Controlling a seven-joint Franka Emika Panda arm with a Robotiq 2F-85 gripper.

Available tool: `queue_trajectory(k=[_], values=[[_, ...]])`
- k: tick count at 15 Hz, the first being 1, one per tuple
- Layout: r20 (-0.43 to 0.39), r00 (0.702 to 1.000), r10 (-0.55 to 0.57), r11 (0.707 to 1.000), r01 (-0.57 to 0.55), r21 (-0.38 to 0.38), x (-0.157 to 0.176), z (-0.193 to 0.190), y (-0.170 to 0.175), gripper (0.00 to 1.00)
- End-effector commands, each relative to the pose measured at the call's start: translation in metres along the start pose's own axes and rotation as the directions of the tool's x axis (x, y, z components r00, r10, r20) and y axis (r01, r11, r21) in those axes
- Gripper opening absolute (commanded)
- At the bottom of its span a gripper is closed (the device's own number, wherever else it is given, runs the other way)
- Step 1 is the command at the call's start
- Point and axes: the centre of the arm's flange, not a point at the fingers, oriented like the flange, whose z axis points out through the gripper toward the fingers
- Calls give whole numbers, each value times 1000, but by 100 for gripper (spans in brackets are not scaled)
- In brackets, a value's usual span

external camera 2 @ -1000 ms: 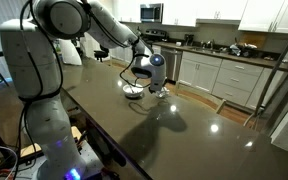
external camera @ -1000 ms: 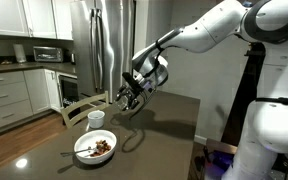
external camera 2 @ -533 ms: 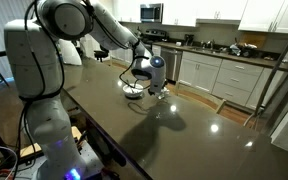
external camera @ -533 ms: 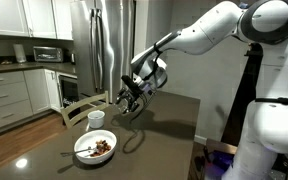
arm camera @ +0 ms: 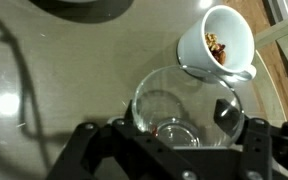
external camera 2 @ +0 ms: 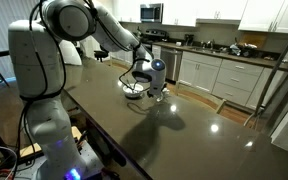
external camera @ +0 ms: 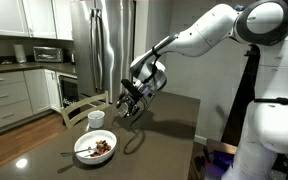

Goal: Pour the contents in the glass cup into the white bowl

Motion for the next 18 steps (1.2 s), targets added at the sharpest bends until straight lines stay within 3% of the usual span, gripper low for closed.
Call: queue_trajectory(k=[1,18], values=[[38,998,49,998,-48,-39,-2,1,-3,54],[141,979,149,982,-130,-138,9,2,-1,54]])
